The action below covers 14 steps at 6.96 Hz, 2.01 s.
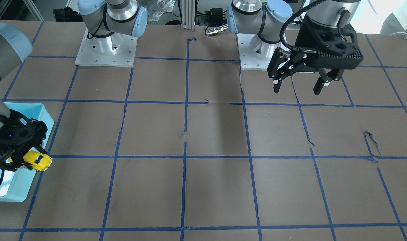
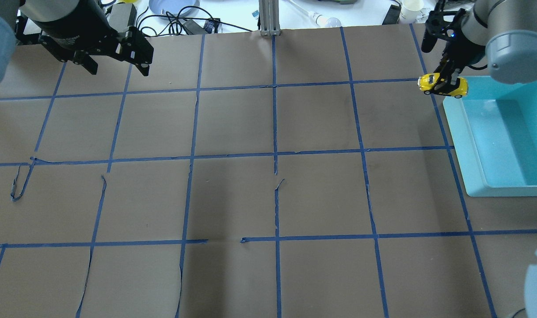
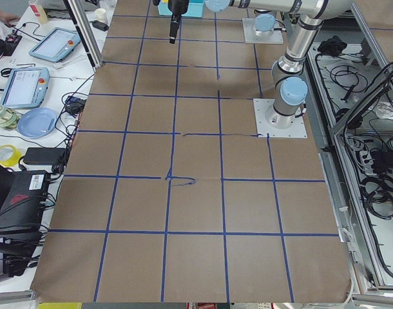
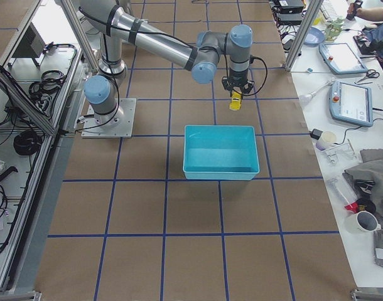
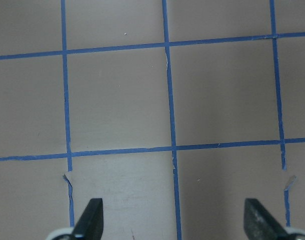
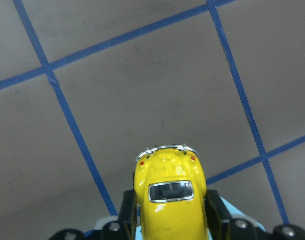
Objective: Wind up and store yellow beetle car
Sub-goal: 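Lift the car with the right gripper and carry it to the blue tray, then lower the car into the blue tray and open the right gripper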
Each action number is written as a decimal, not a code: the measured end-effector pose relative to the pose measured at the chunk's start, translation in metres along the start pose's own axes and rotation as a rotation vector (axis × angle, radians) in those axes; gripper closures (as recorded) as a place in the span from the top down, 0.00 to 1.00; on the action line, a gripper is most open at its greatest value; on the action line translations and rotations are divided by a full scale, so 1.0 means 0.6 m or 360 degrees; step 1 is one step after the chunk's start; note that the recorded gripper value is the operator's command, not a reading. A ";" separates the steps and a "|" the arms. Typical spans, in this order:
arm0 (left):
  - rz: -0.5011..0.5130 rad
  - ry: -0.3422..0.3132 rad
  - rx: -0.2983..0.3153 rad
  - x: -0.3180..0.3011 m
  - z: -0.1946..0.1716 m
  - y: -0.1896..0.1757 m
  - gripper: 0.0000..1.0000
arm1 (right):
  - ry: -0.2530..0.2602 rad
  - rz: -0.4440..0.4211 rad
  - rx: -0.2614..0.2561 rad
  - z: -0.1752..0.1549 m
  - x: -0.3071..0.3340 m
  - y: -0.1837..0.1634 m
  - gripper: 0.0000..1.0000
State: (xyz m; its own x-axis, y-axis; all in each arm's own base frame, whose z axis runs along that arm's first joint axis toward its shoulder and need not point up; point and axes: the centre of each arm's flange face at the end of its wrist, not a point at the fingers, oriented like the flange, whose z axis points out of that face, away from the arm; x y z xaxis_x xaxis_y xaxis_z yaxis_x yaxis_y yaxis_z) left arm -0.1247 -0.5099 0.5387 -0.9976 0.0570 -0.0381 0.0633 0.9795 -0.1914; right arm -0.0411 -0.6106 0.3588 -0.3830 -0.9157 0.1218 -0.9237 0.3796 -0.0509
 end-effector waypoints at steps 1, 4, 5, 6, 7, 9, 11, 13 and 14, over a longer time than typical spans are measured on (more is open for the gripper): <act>0.0000 0.0001 -0.0002 0.000 0.001 -0.001 1.00 | -0.0004 0.0075 -0.0009 -0.003 0.010 0.047 0.25; 0.0001 0.0001 -0.0005 0.000 0.003 -0.001 1.00 | -0.0077 0.0388 -0.0012 0.032 0.015 0.237 0.24; 0.0002 0.0001 -0.0006 0.000 0.004 -0.002 1.00 | -0.0110 0.0510 -0.0009 0.054 0.006 0.309 0.24; 0.0004 0.0001 -0.0003 0.000 0.003 -0.002 1.00 | -0.0136 0.0575 -0.0005 0.076 -0.003 0.355 0.24; 0.0004 0.0002 -0.0001 0.000 0.003 -0.003 1.00 | -0.0165 0.0555 0.0001 0.100 -0.005 0.375 0.24; 0.0003 0.0003 -0.0002 0.000 0.003 -0.003 1.00 | -0.0240 0.0366 0.0023 0.150 -0.005 0.386 0.24; 0.0009 0.0003 0.0002 0.000 0.000 -0.001 1.00 | -0.0224 0.0230 0.0026 0.187 -0.022 0.368 0.25; 0.0011 0.0003 0.0004 -0.001 -0.001 0.000 1.00 | -0.0137 0.0180 0.0006 0.223 -0.058 0.345 0.27; 0.0011 0.0004 0.0005 0.000 -0.001 0.000 1.00 | -0.0118 0.0175 -0.0003 0.227 -0.064 0.342 0.92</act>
State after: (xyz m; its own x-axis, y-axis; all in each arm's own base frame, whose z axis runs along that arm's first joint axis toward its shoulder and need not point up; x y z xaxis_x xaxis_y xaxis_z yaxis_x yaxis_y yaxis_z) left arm -0.1245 -0.5098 0.5395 -0.9972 0.0643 -0.0369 0.0703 0.9785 -0.1939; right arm -0.2158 -0.5157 0.2085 -0.4808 -0.8758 0.0422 -0.8763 0.4782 -0.0582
